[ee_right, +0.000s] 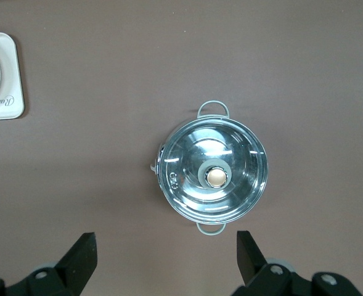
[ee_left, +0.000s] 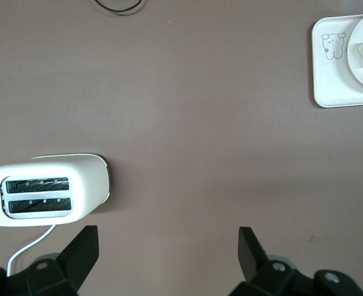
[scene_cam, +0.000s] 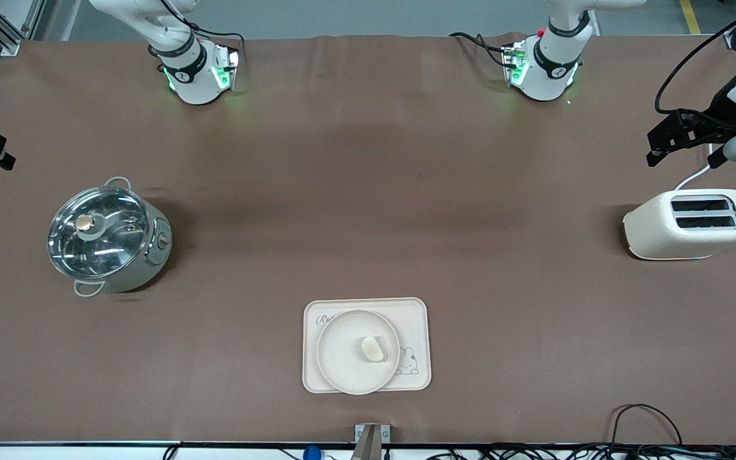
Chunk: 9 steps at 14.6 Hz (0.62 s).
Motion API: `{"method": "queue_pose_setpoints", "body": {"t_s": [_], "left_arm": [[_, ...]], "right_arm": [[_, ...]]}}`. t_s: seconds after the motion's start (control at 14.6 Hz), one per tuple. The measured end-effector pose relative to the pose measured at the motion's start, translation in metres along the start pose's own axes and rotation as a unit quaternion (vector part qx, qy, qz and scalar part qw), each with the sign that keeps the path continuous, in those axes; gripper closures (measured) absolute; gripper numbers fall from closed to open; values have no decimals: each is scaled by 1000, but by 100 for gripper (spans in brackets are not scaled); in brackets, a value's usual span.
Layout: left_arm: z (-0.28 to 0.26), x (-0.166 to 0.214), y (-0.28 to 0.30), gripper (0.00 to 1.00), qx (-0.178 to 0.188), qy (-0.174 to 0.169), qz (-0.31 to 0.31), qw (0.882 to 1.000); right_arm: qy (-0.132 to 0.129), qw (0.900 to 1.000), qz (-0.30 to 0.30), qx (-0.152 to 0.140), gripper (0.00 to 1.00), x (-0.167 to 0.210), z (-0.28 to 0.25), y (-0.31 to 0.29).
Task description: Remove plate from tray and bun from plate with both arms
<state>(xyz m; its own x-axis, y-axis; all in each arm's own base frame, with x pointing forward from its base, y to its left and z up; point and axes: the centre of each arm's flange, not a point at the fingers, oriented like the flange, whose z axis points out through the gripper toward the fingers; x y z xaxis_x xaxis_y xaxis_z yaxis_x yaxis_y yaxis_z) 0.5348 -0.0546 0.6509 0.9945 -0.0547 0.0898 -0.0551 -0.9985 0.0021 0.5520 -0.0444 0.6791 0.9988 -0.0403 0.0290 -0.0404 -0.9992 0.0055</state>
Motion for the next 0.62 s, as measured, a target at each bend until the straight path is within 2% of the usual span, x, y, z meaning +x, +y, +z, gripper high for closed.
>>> {"method": "queue_pose_setpoints", "body": {"t_s": [0.34, 0.62], "left_arm": [[-4, 1, -1, 0, 0, 3, -1, 1000], [-3, 0, -1, 0, 0, 0, 0, 1000]], "right_arm": [[-11, 1000, 3, 1, 0, -5, -1, 3], [-10, 1000, 7, 0, 0, -7, -3, 8]]}}
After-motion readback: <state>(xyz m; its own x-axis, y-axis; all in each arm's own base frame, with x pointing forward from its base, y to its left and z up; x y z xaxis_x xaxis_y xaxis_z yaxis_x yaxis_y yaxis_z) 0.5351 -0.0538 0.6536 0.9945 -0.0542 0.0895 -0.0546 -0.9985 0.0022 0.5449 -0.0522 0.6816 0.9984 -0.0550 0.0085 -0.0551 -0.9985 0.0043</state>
